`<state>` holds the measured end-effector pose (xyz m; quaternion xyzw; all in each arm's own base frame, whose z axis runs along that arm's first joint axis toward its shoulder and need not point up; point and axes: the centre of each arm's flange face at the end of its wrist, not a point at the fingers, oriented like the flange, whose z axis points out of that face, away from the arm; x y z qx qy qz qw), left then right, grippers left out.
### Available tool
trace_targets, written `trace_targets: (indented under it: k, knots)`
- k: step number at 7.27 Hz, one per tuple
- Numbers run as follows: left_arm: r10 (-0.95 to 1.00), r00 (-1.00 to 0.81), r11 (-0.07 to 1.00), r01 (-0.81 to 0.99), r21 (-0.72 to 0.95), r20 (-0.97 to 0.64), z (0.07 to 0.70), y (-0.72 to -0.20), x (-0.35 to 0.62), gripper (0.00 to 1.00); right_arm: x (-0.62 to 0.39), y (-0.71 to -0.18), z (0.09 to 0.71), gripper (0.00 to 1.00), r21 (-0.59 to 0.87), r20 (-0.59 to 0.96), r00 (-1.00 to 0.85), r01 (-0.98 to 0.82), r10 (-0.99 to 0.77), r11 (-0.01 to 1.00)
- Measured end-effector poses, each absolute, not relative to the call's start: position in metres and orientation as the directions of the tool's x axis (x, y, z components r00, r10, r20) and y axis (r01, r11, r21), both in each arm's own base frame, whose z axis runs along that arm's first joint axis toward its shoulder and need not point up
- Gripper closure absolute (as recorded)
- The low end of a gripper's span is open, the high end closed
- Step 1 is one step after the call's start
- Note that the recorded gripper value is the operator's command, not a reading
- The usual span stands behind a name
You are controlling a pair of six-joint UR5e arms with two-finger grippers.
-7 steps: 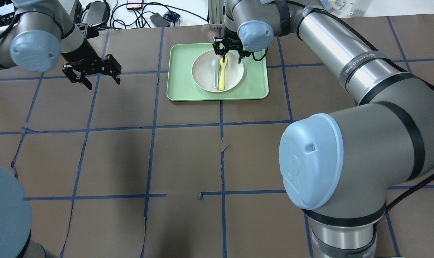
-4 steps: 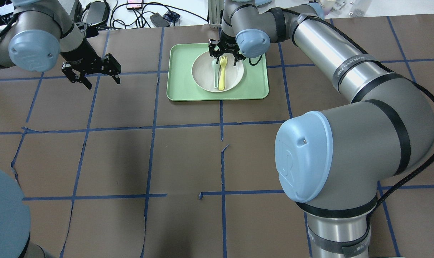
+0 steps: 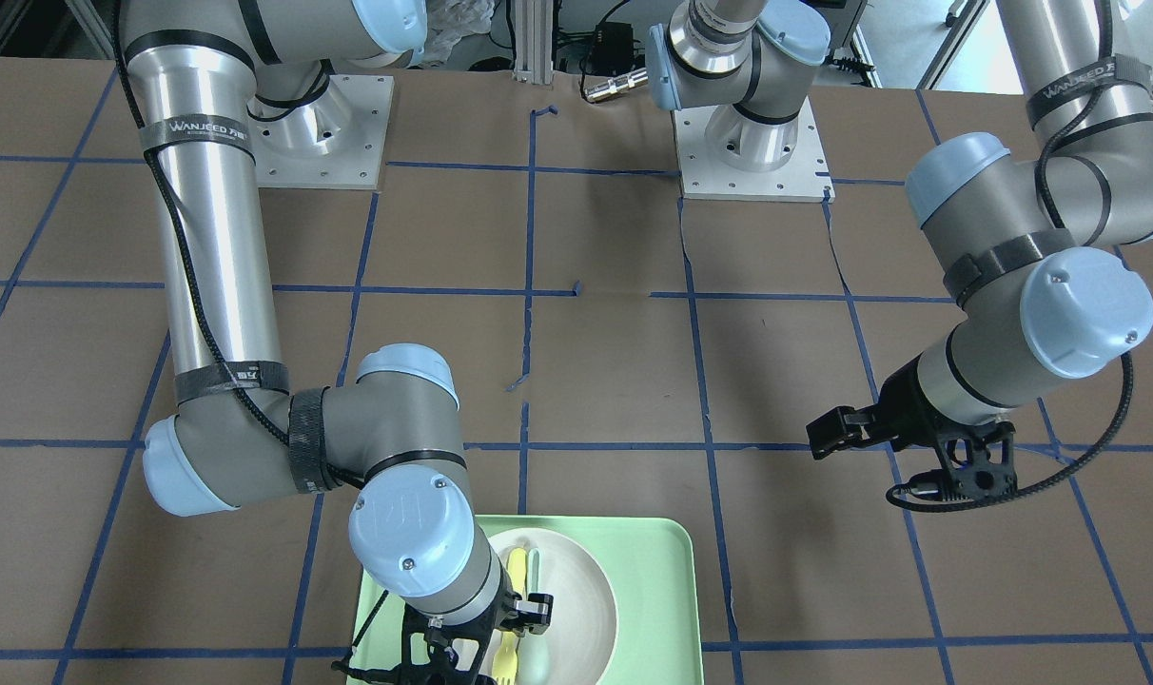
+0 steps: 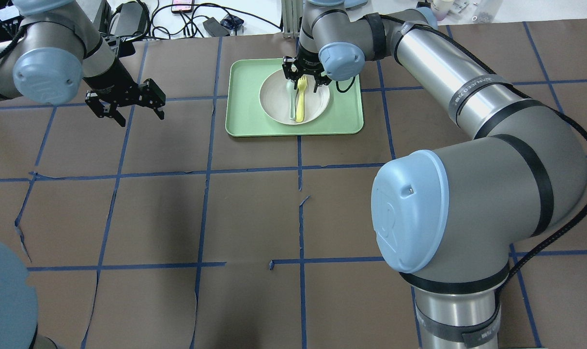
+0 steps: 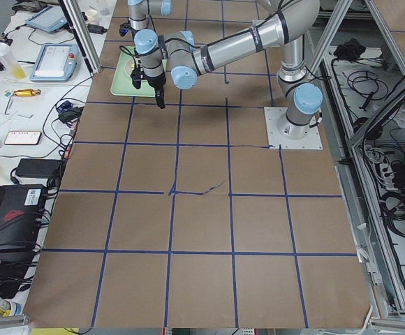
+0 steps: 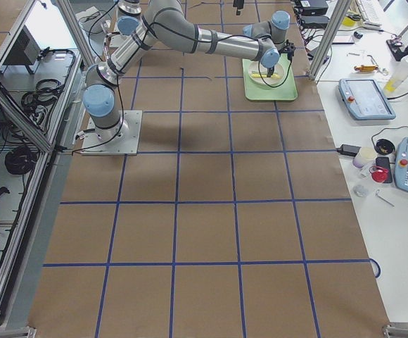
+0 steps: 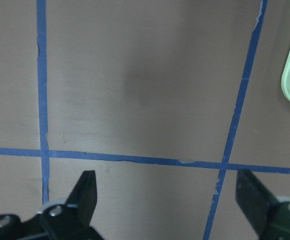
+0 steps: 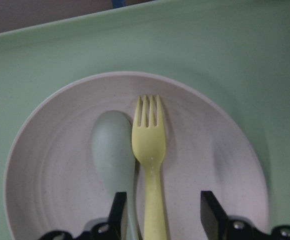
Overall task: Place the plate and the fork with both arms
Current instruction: 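Lower the right gripper onto the yellow fork on the plate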
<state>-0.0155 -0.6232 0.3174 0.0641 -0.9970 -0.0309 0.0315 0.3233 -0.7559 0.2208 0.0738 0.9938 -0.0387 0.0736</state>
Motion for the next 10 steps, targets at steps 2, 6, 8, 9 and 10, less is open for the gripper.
trace_targets:
  k: [2, 6, 8, 9, 10]
  knots:
    - [-0.129, -0.990, 0.989, -0.124, 0.073, 0.059, 0.316, -0.615, -0.021, 0.00, 0.323, -0.750, 0.207, 0.36, -0.038, -0.149, -0.978, 0.151, 0.144, 0.988]
    - [-0.123, -0.991, 0.990, -0.119, 0.074, 0.059, 0.314, -0.609, -0.027, 0.00, 0.324, -0.745, 0.196, 0.38, -0.012, -0.163, -0.977, 0.143, 0.139, 0.990]
    - [-0.122, -0.991, 0.990, -0.118, 0.073, 0.059, 0.314, -0.609, -0.028, 0.00, 0.322, -0.744, 0.199, 0.50, -0.020, -0.151, -0.980, 0.136, 0.132, 0.990]
    - [-0.124, -0.991, 0.990, -0.120, 0.074, 0.059, 0.313, -0.609, -0.028, 0.00, 0.321, -0.743, 0.197, 0.49, -0.016, -0.144, -0.981, 0.133, 0.130, 0.991]
    - [-0.124, -0.991, 0.990, -0.120, 0.071, 0.058, 0.313, -0.609, -0.027, 0.00, 0.321, -0.741, 0.193, 0.48, -0.008, -0.139, -0.982, 0.133, 0.131, 0.991]
